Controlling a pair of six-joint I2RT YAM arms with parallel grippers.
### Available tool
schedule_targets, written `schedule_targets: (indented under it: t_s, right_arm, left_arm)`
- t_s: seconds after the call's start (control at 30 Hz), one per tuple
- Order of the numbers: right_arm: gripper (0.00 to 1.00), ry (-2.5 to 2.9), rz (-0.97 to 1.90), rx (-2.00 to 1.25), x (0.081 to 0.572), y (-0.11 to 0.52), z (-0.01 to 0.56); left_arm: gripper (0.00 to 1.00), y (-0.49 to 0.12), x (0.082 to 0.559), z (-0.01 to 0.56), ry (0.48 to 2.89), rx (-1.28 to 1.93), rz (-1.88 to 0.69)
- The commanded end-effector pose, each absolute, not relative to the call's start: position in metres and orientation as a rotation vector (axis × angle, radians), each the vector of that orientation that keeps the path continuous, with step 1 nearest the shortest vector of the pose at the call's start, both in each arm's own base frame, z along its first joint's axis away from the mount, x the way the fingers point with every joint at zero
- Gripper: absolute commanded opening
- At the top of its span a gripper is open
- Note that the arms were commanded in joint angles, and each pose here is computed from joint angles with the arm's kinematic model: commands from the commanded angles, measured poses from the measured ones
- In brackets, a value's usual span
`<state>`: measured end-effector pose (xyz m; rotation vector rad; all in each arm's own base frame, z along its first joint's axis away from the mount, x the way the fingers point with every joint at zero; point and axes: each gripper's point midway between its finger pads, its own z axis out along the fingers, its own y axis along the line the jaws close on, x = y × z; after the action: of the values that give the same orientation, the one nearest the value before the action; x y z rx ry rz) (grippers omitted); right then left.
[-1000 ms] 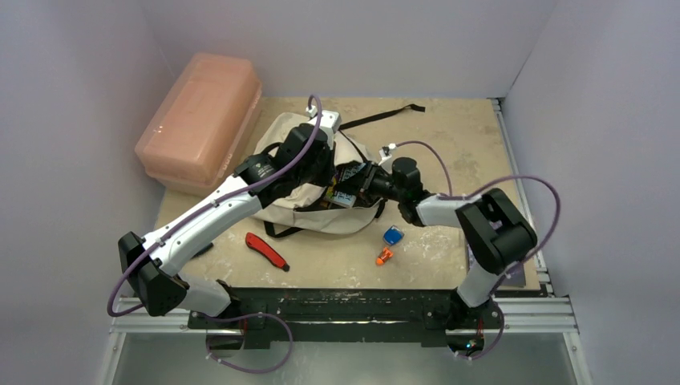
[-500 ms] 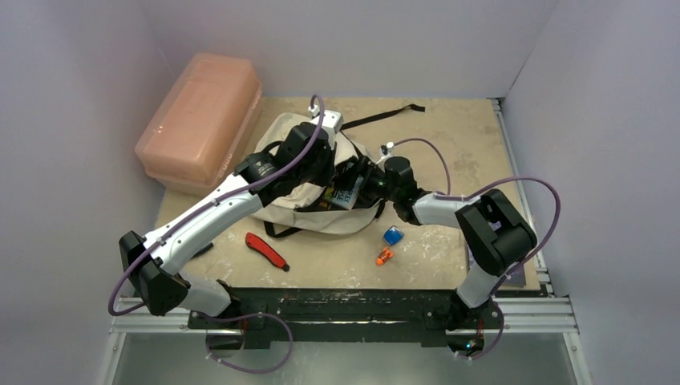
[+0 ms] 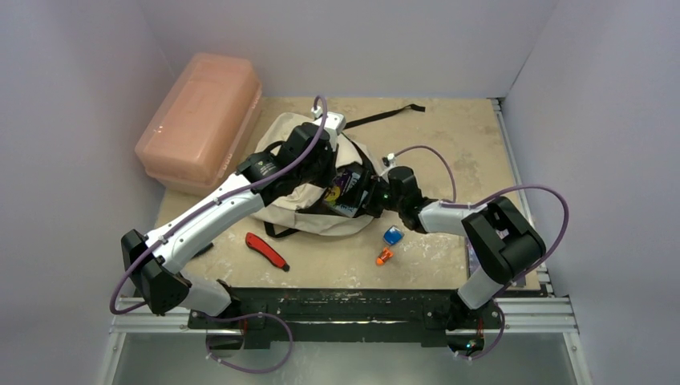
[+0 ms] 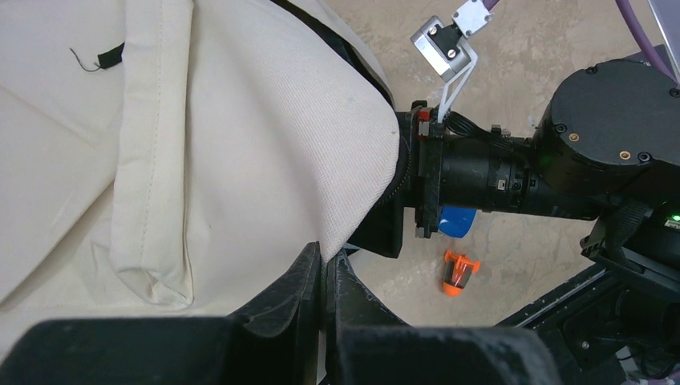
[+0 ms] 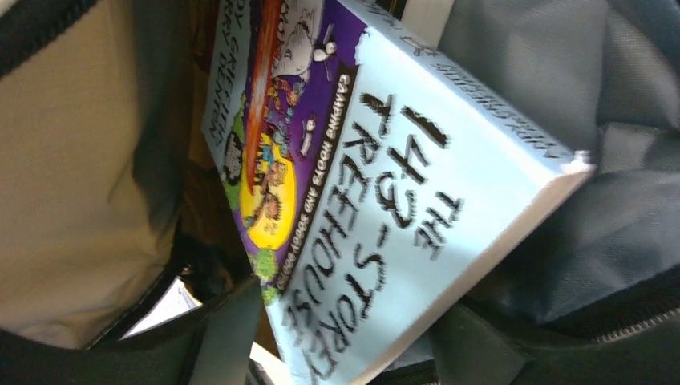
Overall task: Pack the student bag
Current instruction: Place the book in the student bag.
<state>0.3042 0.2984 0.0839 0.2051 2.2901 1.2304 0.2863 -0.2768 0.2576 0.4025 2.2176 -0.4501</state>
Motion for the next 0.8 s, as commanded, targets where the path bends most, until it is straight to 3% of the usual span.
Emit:
schedule_targets:
  t_s: [0.0,0.07,0.2,0.3,0.47,0.53,0.6,0.7,0.77]
  right_arm:
    - [0.54,2.208,1.246,0.176,0.303,0.295,0.102]
    - [0.32,2.160,1.306,0.213,0.306,0.300,0.109]
    - [0.04,2.025,1.409,0.272,0.337,0.328,0.125]
    - [0.01,1.884,1.528,0.330,0.363,0.353,0.152]
    - [0.07,1.790,1.626,0.403,0.366,0.363,0.169]
    - [0.33,1.824,1.556,0.385,0.361,0.354,0.163]
    - [0.52,1.877,1.461,0.362,0.356,0.344,0.153]
    - [0.75,1.995,1.370,0.284,0.347,0.337,0.136]
    - [0.85,2.060,1.328,0.240,0.340,0.334,0.128]
  left_arm:
    - [0.00,-0.295,0.282,0.286,2.137,0.412,-0.593]
    - [0.00,-0.297,0.280,0.286,2.140,0.423,-0.605]
    - [0.00,-0.298,0.279,0.285,2.153,0.416,-0.612]
    - [0.00,-0.300,0.279,0.287,2.152,0.405,-0.626]
    - [0.00,-0.298,0.283,0.289,2.143,0.401,-0.604]
    - [0.00,-0.299,0.285,0.288,2.146,0.399,-0.599]
    - [0.00,-0.302,0.285,0.287,2.149,0.403,-0.606]
    - [0.00,-0.306,0.284,0.283,2.161,0.421,-0.622]
    - [0.00,-0.307,0.283,0.280,2.166,0.436,-0.620]
